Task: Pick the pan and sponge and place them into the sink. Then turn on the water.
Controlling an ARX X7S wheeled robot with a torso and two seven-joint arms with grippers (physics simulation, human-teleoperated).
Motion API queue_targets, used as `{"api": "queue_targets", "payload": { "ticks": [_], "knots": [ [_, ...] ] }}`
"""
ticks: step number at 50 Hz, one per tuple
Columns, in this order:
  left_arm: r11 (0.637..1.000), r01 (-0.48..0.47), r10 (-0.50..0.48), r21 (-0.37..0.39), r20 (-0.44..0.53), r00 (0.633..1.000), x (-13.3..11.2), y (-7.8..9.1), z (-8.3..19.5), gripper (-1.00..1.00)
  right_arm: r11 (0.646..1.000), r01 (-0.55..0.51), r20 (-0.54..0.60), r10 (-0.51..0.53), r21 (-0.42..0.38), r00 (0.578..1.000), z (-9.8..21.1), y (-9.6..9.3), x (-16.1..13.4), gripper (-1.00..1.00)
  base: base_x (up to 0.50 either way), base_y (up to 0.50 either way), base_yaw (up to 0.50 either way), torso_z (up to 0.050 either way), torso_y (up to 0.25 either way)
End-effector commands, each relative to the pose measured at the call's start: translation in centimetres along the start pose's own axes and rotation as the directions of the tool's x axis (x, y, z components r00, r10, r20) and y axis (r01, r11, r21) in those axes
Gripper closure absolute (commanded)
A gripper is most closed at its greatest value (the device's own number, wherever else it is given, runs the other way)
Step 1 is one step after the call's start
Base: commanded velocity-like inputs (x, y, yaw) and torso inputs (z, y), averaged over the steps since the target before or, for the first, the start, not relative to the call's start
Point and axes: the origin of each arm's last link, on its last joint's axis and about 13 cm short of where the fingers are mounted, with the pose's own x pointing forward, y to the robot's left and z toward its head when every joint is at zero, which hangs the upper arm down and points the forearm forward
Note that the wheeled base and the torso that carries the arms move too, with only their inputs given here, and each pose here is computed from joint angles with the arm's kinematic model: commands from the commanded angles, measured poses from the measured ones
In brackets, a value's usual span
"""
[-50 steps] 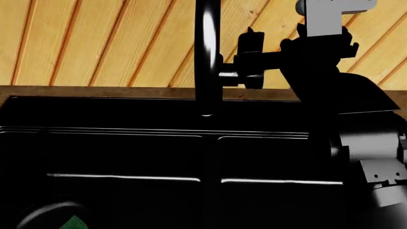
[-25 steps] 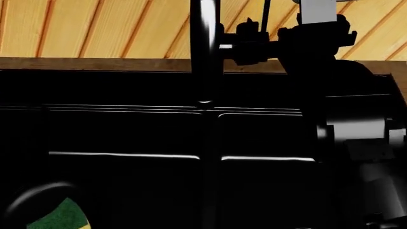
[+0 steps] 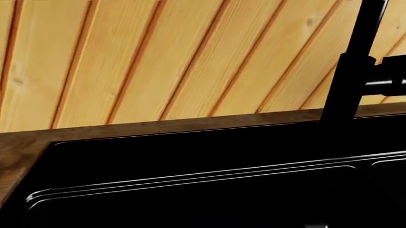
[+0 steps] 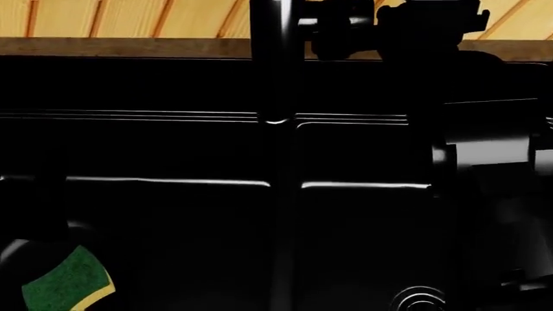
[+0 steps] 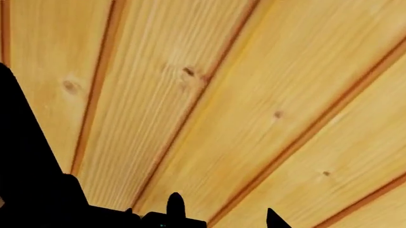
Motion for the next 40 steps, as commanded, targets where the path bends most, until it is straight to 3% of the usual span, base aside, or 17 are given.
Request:
{"api": "queue_targets", "payload": {
  "ticks": [1, 10, 40],
  "knots": [
    [1.0, 0.004, -0.004, -0.002, 0.005, 1.0, 0.0, 0.0, 0.0, -1.0, 1.0, -0.005, 0.018, 0.005, -0.006, 1.0, 1.2, 0.1, 0.0, -1.0, 0.0, 0.0, 0.0, 0.017, -0.102],
    [1.0, 0.005, -0.005, -0.008, 0.0, 1.0, 0.0, -0.1, -0.1, -1.0, 1.0, 0.019, 0.031, -0.019, 0.02, 0.999, 1.4, -0.1, -0.2, -1.0, 0.0, 0.0, 0.0, 0.016, -0.089],
    [1.0, 0.007, -0.008, -0.022, -0.03, 1.0, -0.1, -0.1, -0.5, -1.0, 0.989, 0.112, 0.01, -0.113, 0.102, 0.994, 0.0, -1.7, -1.6, -1.0, 0.0, 0.0, 0.0, 0.0, 0.0]
  ]
}}
